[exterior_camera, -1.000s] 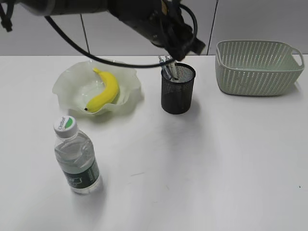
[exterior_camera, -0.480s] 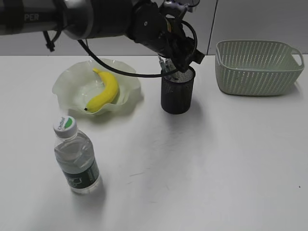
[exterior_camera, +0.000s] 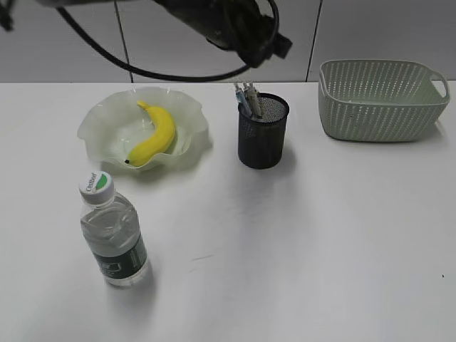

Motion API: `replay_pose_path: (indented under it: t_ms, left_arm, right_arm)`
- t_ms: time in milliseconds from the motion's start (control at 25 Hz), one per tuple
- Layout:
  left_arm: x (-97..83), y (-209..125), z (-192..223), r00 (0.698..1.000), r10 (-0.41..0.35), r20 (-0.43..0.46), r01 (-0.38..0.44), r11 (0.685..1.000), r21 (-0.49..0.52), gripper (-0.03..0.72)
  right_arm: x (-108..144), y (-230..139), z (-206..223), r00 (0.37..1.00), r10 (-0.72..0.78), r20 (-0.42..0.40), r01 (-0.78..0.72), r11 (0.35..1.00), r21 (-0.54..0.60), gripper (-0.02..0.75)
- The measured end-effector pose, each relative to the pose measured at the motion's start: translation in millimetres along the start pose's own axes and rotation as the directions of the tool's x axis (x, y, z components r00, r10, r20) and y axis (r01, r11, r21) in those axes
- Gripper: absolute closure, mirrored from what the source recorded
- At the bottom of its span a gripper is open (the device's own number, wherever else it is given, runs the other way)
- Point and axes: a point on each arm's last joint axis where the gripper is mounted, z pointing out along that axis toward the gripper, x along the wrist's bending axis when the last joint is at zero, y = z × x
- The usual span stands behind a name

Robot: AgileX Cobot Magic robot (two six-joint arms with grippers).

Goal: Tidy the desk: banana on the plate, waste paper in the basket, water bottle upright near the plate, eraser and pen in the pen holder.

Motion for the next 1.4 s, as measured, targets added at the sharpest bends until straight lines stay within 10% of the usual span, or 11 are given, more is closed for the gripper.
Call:
replay_pose_path:
  t_ms: [160,520,720,1000,1400]
  left_arm:
    - [4.2,-12,-78,1.0,0.001,0.007,0.0,0.998,-0.063,0.416]
    - [15.4,-142,-265,0.995,-0.096,-0.026,0.098,0.993,0.07,0.416]
    - [20.8,-208,-348,0.99,-0.136,-0.037,0.134,0.99,-0.044,0.412]
    - [22.2,-281,-396,0.986,-0.168,-0.016,0.158,0.952,-0.261,0.412]
    - [20.0,-294,-392,0.985,-0.172,-0.003,0.167,0.96,-0.225,0.399]
  right_arm:
    - [0,0,0,1.0,0.0,0.0,0.0,1.0,0.0,0.43]
    - [0,0,0,1.0,0.0,0.0,0.0,1.0,0.0,0.43]
    - [0,0,0,1.0,0.0,0.0,0.0,1.0,0.0,0.43]
    - [0,0,0,1.0,0.0,0.0,0.0,1.0,0.0,0.43]
    - [0,0,0,1.0,0.001,-0.002,-0.001,1.0,-0.005,0.426]
